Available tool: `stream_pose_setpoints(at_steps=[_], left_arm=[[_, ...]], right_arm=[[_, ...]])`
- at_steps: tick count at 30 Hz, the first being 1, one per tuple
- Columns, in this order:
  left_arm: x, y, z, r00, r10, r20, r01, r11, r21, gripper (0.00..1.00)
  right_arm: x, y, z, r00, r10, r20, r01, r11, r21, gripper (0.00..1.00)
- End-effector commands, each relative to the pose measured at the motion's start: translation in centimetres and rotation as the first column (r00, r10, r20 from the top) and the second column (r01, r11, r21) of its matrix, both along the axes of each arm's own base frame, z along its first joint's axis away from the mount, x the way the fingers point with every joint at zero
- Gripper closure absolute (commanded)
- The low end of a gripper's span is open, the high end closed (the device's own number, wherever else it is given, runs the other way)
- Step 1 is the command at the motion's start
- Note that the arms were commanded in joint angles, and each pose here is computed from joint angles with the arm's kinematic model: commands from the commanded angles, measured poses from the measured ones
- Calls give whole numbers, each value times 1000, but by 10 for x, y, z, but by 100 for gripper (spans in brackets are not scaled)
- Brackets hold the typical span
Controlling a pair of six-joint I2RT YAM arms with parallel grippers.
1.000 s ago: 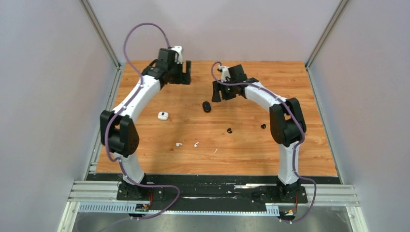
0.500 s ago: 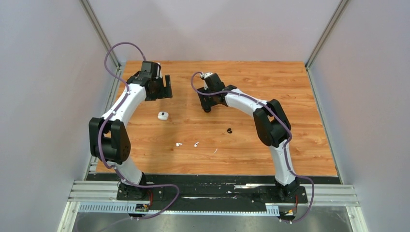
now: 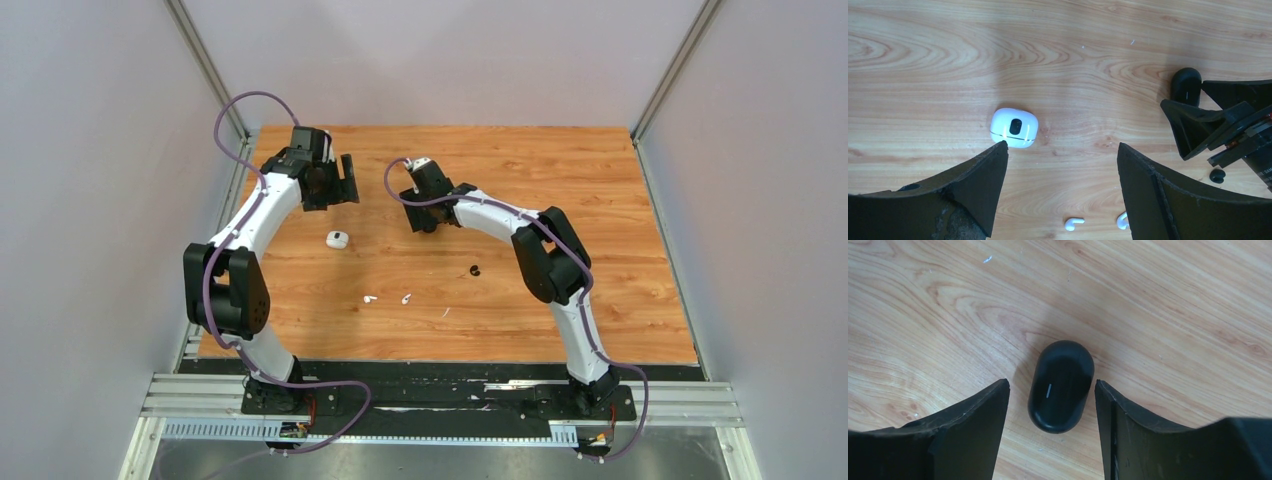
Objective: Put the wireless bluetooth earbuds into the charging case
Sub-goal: Pick up the charging case at the center of the board.
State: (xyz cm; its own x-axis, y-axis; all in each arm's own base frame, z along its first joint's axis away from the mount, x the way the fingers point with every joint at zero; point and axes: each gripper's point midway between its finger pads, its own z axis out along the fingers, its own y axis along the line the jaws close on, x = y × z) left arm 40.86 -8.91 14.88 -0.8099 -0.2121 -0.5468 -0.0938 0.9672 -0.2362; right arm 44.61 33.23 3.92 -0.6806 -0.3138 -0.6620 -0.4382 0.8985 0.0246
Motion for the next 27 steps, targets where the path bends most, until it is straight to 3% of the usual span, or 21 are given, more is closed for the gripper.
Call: stream_pose_setpoints(at_steps=[1, 3, 6, 11, 14, 17, 19, 22, 23, 24, 25, 27], left_arm=[[1, -1, 10, 1000, 13, 27, -13, 1000, -27, 14], [1, -3, 7, 1000, 12, 22, -11, 999, -33, 14], [1, -5, 2, 1000, 15, 14, -14, 999, -45, 14], [4, -6, 1, 1000, 7, 17, -6, 999, -47, 14], [3, -7, -2, 1000, -6, 8, 6, 999, -49, 14], [5, -17, -7, 997, -74, 6, 75, 994, -75, 14], [10, -35, -6, 985, -171, 33, 174, 976, -135, 15], [20, -72, 7, 930, -341, 136, 365, 892, -265, 17], [22, -88, 21, 893, -398, 211, 448, 837, -316, 17], [23, -94, 25, 866, -433, 251, 497, 805, -325, 18], [24, -108, 41, 807, -481, 343, 584, 734, -345, 18], [23, -123, 66, 699, -530, 480, 703, 629, -330, 19]], right_arm=[[-3, -5, 3, 1000, -28, -10, 28, 1000, 2, 34], [-10, -8, -1, 999, -20, -28, 20, 1000, -5, 33], [-14, -15, -6, 999, -26, -43, 26, 1000, -16, 41], [-8, -17, -13, 999, -29, -39, 28, 999, -15, 46], [-9, -13, -17, 999, 14, -43, -14, 1000, -14, 67], [-10, -17, -10, 997, 68, -18, -69, 997, -37, 98], [-8, -26, 2, 995, 102, 6, -101, 994, -43, 100], [2, -43, 43, 971, 214, 109, -210, 977, -45, 100], [4, -48, 57, 953, 260, 158, -258, 966, -35, 100], [5, -52, 78, 922, 311, 233, -314, 949, -25, 100], [7, -57, 101, 884, 347, 313, -360, 933, -18, 100], [2, -63, 143, 758, 454, 469, -473, 877, -84, 100]])
